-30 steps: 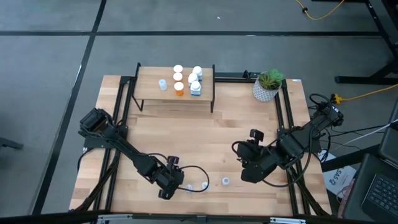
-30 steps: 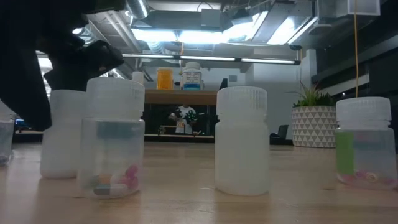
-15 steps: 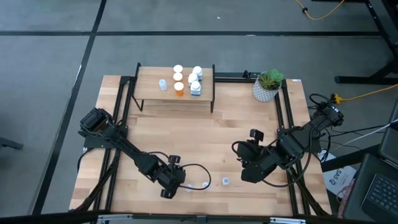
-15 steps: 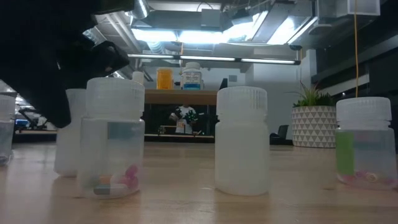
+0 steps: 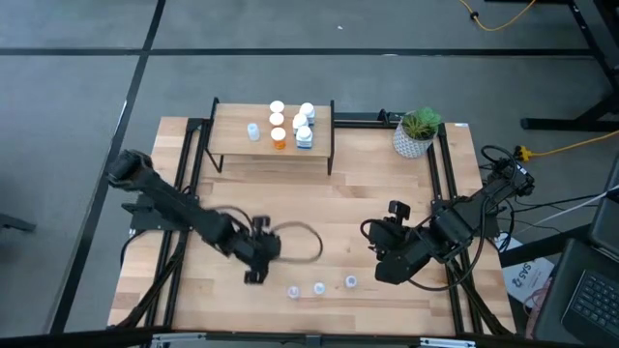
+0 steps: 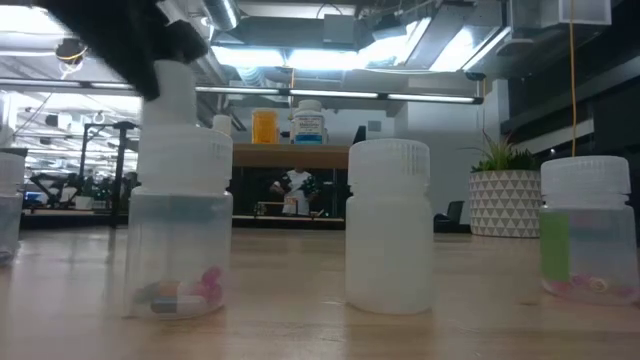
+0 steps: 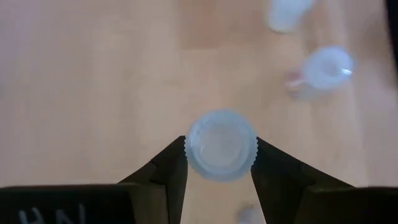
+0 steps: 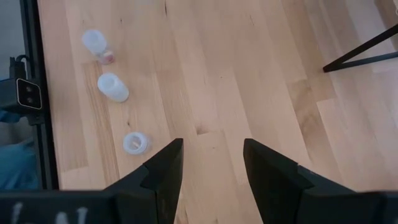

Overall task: Pick and place medicine bottles onto shelf by color
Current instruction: Put the transparent pill bottle on the shelf aligned with the transparent pill bottle

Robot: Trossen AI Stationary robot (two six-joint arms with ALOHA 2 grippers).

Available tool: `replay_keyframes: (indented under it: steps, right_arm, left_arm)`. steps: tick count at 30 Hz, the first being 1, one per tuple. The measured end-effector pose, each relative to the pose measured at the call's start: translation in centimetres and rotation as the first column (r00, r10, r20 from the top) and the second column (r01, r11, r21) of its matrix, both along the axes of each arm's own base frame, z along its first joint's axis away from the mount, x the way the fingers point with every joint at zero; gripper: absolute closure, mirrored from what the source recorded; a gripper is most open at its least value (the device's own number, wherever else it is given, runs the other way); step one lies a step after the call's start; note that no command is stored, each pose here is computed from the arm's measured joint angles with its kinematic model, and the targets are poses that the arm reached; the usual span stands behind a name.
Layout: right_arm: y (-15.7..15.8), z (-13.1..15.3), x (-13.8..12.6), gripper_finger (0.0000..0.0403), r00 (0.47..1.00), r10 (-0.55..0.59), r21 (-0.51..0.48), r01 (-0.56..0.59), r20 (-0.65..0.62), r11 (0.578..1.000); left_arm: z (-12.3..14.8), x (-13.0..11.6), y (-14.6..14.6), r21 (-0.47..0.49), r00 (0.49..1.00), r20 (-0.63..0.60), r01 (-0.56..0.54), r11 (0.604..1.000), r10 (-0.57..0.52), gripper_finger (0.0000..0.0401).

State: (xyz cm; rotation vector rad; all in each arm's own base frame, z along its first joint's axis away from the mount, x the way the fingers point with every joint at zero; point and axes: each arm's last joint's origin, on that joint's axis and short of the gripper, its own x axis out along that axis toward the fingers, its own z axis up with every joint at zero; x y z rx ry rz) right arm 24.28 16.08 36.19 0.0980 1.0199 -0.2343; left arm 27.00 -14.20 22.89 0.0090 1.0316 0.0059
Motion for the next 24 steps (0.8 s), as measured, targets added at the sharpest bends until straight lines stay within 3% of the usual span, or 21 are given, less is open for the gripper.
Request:
replay_keyframes:
  steps: [7,13,18,24]
  right_arm:
    - [0.0,0.0,0.0,0.0231,1.0,0.002,-0.001,-0.002,-0.001,1.0]
    - [0.0,0.0,0.0,0.0231,1.0,0.018,-0.013,-0.019,-0.006,1.0]
    - [0.0,0.0,0.0,0.0231,0.999,0.044,-0.028,-0.044,-0.01,0.999]
    - [0.0,0.0,0.0,0.0231,0.999,0.047,-0.03,-0.047,-0.01,0.998]
  left_arm:
    - [5.3,-3.3,7.6,0.066,0.98,0.026,-0.198,0.978,0.197,0.0254]
    - [8.7,-6.3,14.0,0.122,0.922,0.139,-0.377,0.918,0.361,0.0255]
    - [9.1,-7.3,18.8,0.146,0.878,0.133,-0.476,0.867,0.459,0.0256]
    - [8.3,-7.6,22.8,0.138,0.855,0.067,-0.519,0.844,0.515,0.0256]
